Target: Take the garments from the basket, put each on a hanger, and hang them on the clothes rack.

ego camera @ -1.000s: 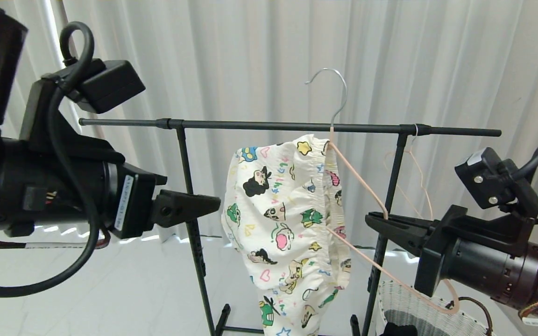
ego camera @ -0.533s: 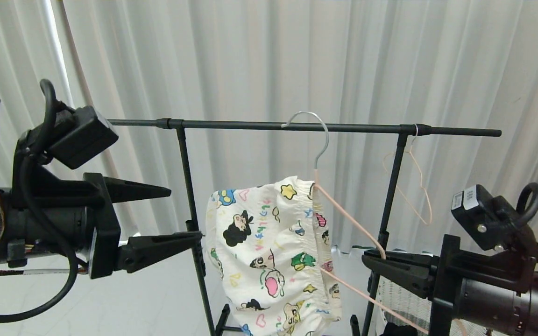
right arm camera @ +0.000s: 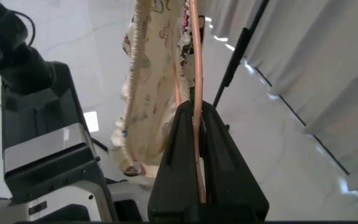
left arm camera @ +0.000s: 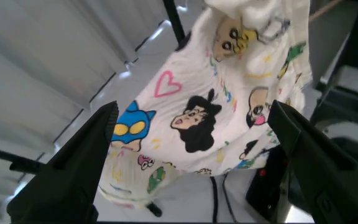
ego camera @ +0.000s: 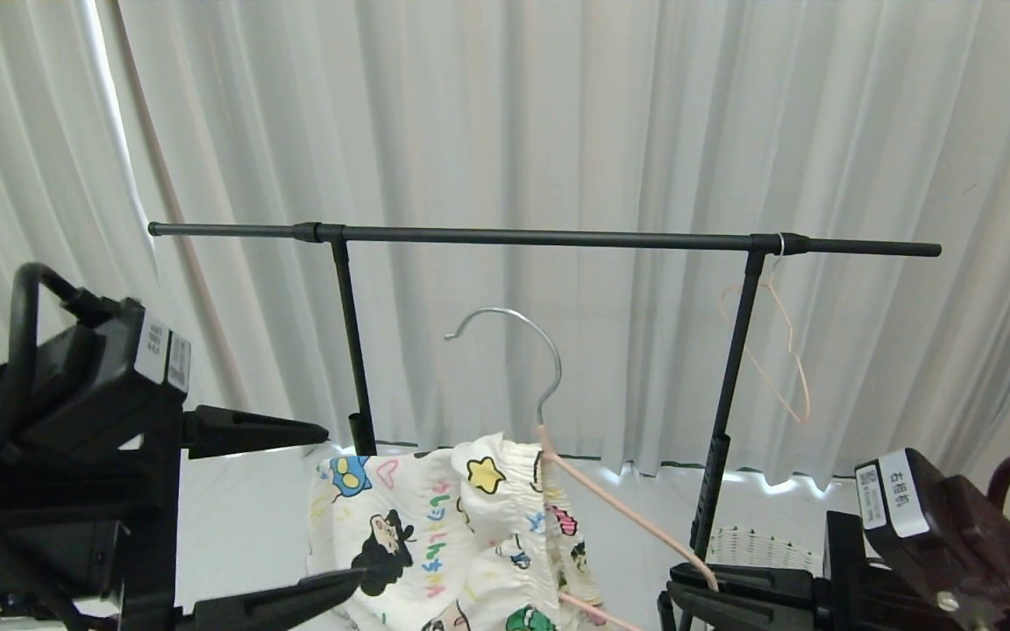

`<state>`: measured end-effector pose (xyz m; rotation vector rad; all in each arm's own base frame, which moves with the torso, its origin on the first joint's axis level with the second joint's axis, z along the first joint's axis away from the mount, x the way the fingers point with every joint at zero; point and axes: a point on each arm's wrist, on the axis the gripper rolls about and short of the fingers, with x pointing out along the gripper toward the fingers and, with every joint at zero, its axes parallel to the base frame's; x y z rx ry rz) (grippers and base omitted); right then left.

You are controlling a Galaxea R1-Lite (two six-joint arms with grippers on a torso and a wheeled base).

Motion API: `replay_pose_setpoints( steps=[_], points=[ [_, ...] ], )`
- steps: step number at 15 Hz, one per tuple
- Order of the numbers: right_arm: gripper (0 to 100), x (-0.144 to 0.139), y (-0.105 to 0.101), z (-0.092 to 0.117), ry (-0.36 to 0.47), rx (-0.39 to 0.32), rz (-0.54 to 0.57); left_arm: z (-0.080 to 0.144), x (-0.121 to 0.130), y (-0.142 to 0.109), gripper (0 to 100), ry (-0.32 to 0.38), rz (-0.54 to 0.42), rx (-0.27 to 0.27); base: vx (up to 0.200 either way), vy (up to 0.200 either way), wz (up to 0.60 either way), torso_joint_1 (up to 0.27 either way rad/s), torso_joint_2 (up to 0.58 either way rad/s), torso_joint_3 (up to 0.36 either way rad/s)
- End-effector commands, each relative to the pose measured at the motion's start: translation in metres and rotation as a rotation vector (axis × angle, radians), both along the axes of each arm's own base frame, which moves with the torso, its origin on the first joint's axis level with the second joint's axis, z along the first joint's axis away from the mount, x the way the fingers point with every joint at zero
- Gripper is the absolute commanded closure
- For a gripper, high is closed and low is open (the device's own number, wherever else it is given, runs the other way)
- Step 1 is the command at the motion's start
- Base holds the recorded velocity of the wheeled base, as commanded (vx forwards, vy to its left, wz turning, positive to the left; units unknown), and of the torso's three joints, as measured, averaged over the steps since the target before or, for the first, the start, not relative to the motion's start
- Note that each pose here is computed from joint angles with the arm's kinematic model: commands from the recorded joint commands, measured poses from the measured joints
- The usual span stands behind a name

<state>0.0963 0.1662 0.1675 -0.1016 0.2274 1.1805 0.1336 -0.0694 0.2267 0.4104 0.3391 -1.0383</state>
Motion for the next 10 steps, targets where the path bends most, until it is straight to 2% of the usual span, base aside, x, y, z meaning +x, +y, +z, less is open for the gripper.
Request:
replay_pose_setpoints(
  steps=[1, 2, 4, 6, 7, 10],
  points=[
    [100, -0.002, 0.001, 0.0, -0.005, -0.003, 0.016, -0.008, -0.004, -0.002, 0, 0.003, -0.039, 0.022, 0.0, 0.0, 0.0, 0.0, 0.0, 0.0],
    [100, -0.007, 0.002, 0.001, -0.026, -0.005, 0.043, -0.01, 0.002, -0.009, 0, 0.011, -0.069, 0.04, 0.0, 0.0, 0.0, 0.0, 0.0, 0.0],
    [100, -0.013, 0.003, 0.002, -0.034, 0.0, 0.072, -0.007, 0.009, -0.015, 0, 0.002, -0.089, 0.036, 0.0, 0.0, 0.0, 0.0, 0.0, 0.0],
    [100, -0.019, 0.004, 0.005, -0.042, 0.014, 0.104, -0.007, 0.012, -0.018, 0, 0.003, -0.13, 0.007, 0.0, 0.0, 0.0, 0.0, 0.0, 0.0],
    [100, -0.023, 0.005, 0.006, -0.043, 0.017, 0.122, -0.008, 0.014, -0.02, 0, 0.017, -0.185, -0.024, 0.0, 0.0, 0.0, 0.0, 0.0, 0.0],
    [100, -0.024, 0.004, 0.008, -0.051, 0.027, 0.124, -0.011, 0.014, -0.026, 0, 0.034, -0.227, -0.025, 0.0, 0.0, 0.0, 0.0, 0.0, 0.0]
  ],
)
